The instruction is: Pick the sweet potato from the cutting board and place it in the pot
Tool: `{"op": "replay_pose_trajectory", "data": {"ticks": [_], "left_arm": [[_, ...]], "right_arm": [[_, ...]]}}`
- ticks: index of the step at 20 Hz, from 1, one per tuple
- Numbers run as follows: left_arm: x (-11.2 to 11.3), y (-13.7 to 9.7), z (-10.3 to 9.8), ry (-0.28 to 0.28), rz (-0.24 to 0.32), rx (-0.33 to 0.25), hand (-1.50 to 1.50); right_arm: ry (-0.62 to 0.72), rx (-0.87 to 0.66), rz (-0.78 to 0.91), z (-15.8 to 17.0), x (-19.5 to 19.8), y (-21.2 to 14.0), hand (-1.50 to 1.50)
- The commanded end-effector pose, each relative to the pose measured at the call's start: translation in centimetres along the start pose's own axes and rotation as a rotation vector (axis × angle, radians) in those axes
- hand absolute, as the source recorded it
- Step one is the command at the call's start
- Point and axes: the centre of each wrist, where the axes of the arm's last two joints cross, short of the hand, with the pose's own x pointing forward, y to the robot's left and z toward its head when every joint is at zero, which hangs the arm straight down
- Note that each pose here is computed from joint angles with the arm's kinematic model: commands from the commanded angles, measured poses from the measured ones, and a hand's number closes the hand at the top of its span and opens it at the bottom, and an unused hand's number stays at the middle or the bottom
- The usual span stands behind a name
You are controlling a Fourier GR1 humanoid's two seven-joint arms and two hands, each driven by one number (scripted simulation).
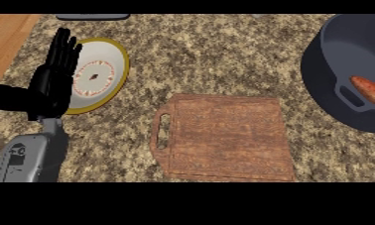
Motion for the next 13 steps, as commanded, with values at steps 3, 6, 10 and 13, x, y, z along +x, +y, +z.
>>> {"op": "replay_pose_trajectory", "data": {"ticks": [3,6,10,13], "left_arm": [[1.6,0.0,2.3,0.002,0.001,-0.024,0.0],[0.2,1.1,0.9,-0.018,-0.006,0.006,0.0],[1.8,2.8,-0.3,-0.004,0.006,0.001,0.0],[-0.3,1.6,0.6,0.001,-0.003,-0.011,0.0]], "right_arm": [[-0.009,-0.044,-0.013,-0.1,-2.1,-7.1,-1.5],[-0.009,-0.06,-0.036,-0.2,-3.1,-9.7,-1.5],[-0.012,-0.064,-0.022,-0.5,-3.1,-13.1,-1.5],[0.001,-0.061,-0.009,-0.5,-4.5,-14.8,-1.5]]}}
